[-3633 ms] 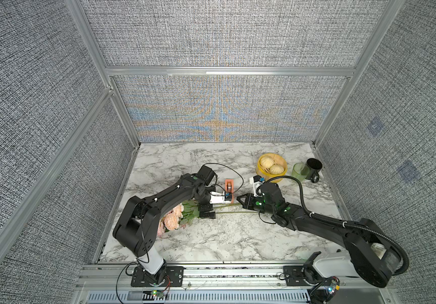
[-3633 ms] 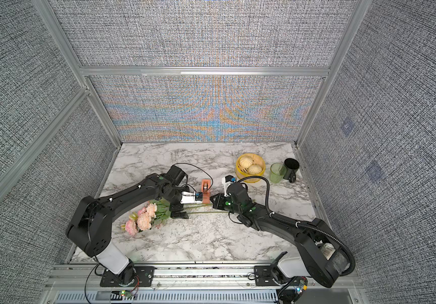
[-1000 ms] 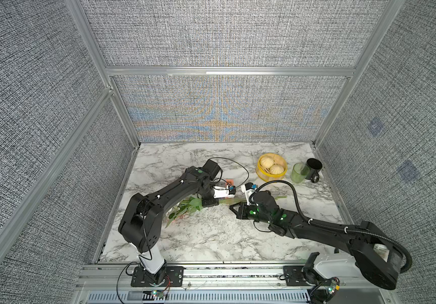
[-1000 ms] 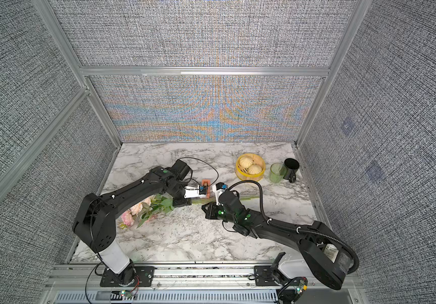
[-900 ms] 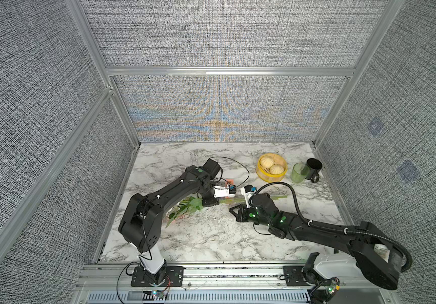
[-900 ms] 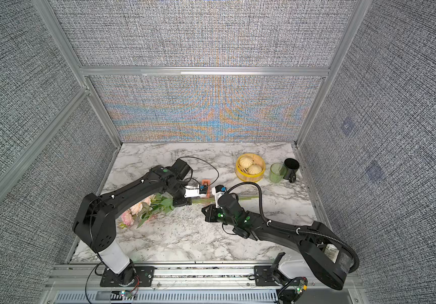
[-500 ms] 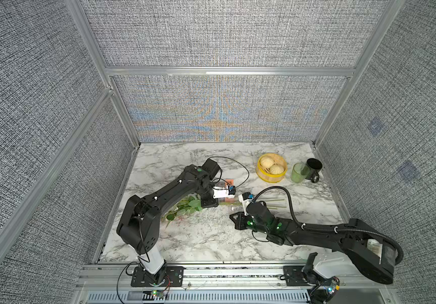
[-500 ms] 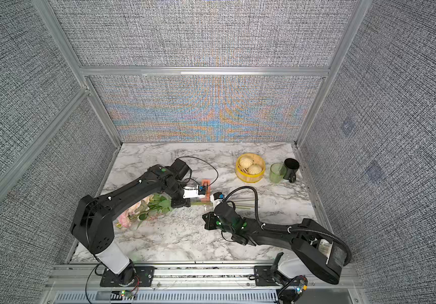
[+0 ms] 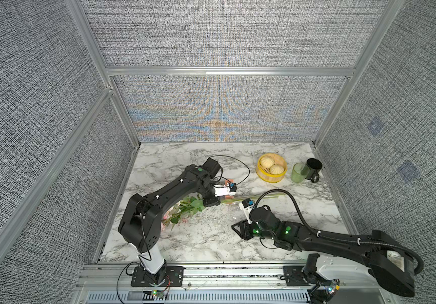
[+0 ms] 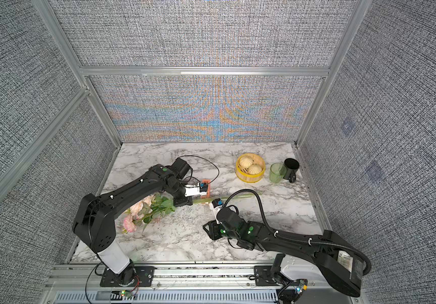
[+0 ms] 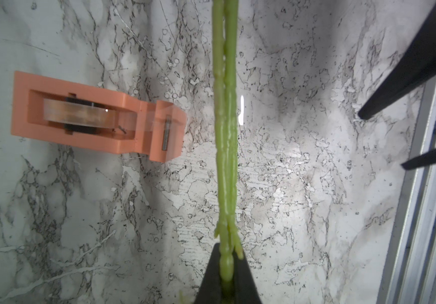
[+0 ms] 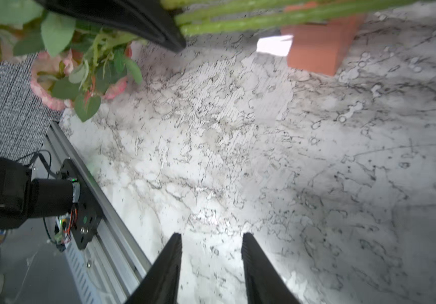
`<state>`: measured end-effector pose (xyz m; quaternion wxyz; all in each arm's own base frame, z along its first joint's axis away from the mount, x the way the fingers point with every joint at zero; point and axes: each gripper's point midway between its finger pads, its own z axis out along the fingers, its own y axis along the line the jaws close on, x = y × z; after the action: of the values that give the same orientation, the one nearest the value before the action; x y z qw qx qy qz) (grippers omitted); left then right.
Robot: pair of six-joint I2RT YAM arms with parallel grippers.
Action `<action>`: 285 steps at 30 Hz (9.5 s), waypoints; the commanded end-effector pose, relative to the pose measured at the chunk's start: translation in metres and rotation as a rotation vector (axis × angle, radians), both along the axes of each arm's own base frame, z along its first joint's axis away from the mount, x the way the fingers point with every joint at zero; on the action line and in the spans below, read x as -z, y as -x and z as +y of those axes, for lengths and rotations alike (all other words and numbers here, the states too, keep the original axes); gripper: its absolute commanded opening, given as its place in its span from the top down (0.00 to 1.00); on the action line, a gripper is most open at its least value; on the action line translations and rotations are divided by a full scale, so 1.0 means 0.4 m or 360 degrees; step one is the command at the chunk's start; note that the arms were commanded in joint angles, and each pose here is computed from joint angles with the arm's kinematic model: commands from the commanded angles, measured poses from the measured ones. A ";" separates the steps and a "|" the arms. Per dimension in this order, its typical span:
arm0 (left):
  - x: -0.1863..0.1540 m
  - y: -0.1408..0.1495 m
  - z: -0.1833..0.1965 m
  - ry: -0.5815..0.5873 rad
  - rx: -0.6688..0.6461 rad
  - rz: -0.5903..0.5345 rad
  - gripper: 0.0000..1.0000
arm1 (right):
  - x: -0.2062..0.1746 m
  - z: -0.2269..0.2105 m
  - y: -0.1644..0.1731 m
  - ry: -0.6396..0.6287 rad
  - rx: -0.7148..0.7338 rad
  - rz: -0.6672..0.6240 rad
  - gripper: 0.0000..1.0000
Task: Wrap bouquets with tape
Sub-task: Stick the tape to the bouquet, then wrap the tape around the bouquet.
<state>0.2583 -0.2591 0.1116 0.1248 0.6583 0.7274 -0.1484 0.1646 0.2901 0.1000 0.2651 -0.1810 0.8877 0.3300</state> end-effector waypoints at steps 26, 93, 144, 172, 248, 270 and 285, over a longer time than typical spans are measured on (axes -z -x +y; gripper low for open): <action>-0.047 0.035 -0.011 0.0092 0.0079 0.0054 1.00 | -0.212 0.042 -0.189 0.0522 -0.1093 -0.1559 0.41; -0.258 0.052 0.078 0.0942 -0.0164 -0.0553 0.00 | -0.238 0.123 -0.279 0.1045 -0.0974 -0.2563 1.00; -0.189 -0.032 0.055 0.0412 0.0213 -0.1127 1.00 | -0.369 -0.056 -0.141 0.0158 -0.0979 -0.0980 0.36; -0.219 -0.028 0.035 0.0396 0.0334 -0.1489 1.00 | -0.233 -0.028 -0.216 0.0153 -0.1458 -0.0134 0.43; -0.119 -0.056 0.006 0.0209 -0.0026 -0.0295 1.00 | -0.280 0.041 -0.307 0.1145 -0.0958 -0.2788 0.99; -0.221 -0.074 -0.023 0.0302 0.0441 -0.1443 1.00 | -0.508 -0.110 -0.202 -0.0197 -0.0786 -0.0328 0.45; -0.196 -0.108 -0.027 0.0129 0.0488 -0.1800 1.00 | -0.308 -0.010 -0.222 -0.0026 -0.1160 0.0276 0.45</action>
<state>0.2898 -0.2674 0.1742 0.4722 0.7426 0.4522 0.1456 0.2682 0.2857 0.2283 0.0932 -0.4459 0.7864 0.4172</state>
